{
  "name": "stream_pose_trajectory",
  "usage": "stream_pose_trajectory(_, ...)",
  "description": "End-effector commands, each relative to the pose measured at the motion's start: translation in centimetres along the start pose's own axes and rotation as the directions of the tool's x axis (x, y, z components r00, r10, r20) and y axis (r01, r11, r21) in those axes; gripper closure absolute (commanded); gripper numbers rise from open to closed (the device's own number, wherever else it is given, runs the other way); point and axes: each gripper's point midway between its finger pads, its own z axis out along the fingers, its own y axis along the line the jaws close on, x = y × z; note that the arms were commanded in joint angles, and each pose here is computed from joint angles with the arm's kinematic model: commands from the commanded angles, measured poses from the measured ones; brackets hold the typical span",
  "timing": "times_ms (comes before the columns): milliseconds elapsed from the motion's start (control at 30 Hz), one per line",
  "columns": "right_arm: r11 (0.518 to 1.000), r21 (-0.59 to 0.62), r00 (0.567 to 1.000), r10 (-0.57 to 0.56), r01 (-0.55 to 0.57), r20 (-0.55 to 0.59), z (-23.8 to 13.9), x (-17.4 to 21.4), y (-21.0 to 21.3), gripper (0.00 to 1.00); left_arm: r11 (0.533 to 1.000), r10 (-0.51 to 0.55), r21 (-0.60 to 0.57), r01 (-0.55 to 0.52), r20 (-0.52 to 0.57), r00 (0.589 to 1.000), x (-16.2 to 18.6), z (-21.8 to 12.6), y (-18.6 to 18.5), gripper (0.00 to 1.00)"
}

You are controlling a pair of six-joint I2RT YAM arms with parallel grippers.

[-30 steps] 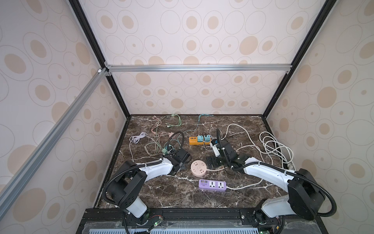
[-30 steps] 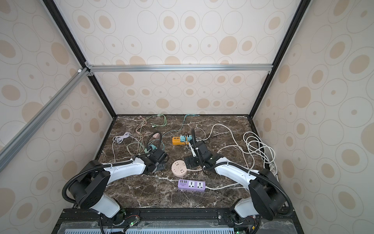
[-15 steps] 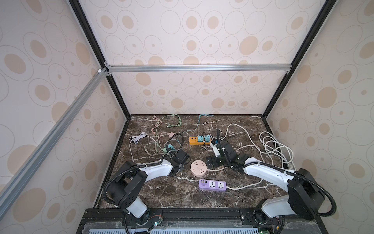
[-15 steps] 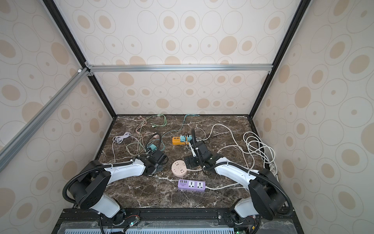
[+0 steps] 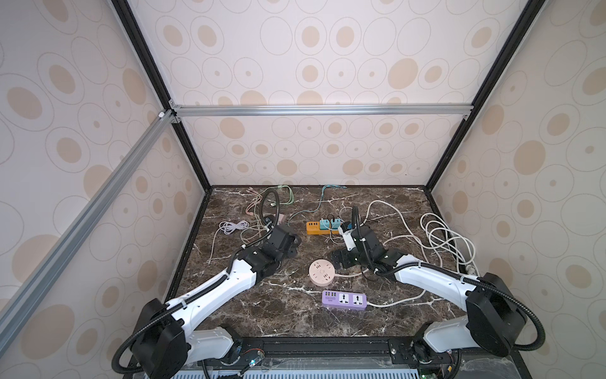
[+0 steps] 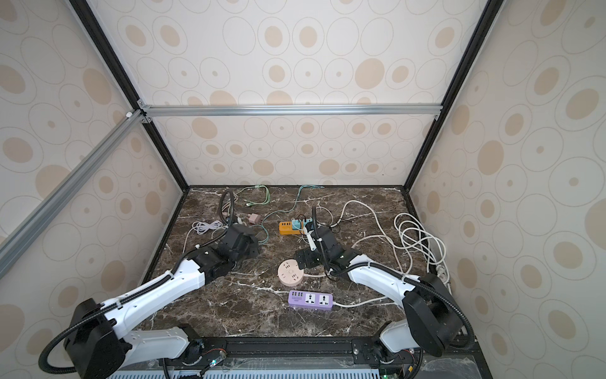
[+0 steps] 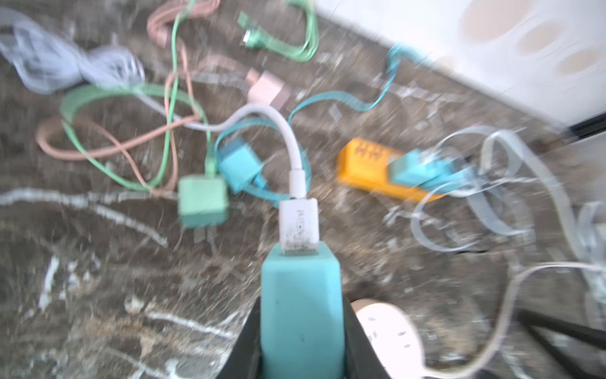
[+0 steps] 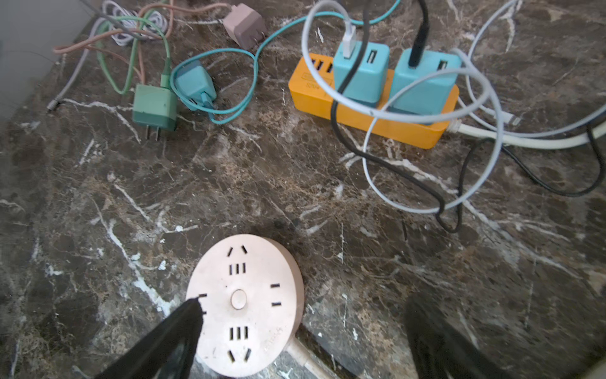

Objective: Insert the plug

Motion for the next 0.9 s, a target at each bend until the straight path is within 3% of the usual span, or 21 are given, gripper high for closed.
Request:
stream_pose_trajectory(0, 0.996, -0.089, 0.992, -0.014, 0.026, 0.128, -1.1, -3.8, 2.0, 0.04, 0.993, 0.067, 0.091, -0.076, 0.105, 0.992, -5.4, -4.3, -2.3, 1.00)
stream_pose_trajectory(267, 0.971, -0.210, 0.971, -0.060, 0.110, 0.230, -0.7, -6.6, 4.8, 0.05, 0.941, 0.085, 0.284, -0.184, 0.327, 0.941, -15.1, -14.9, -6.9, 1.00)
stream_pose_trajectory(433, 0.935, -0.294, 0.951, -0.112, 0.199, 0.288, -0.3, -7.7, 7.3, 0.05, 0.870, 0.061, 0.423, -0.252, 0.415, 0.908, -18.0, -20.7, -9.2, 1.00)
stream_pose_trajectory(533, 0.917, -0.325, 0.944, -0.128, 0.229, 0.304, 0.4, -8.1, 8.5, 0.06, 0.854, 0.067, 0.445, -0.268, 0.417, 0.906, -18.0, -21.4, -9.6, 1.00)
stream_pose_trajectory(867, 0.891, -0.342, 0.928, -0.188, 0.299, 0.320, 3.5, -7.8, 10.7, 0.07, 0.880, 0.100, 0.403, -0.252, 0.360, 0.928, -16.2, -18.5, -8.9, 1.00)
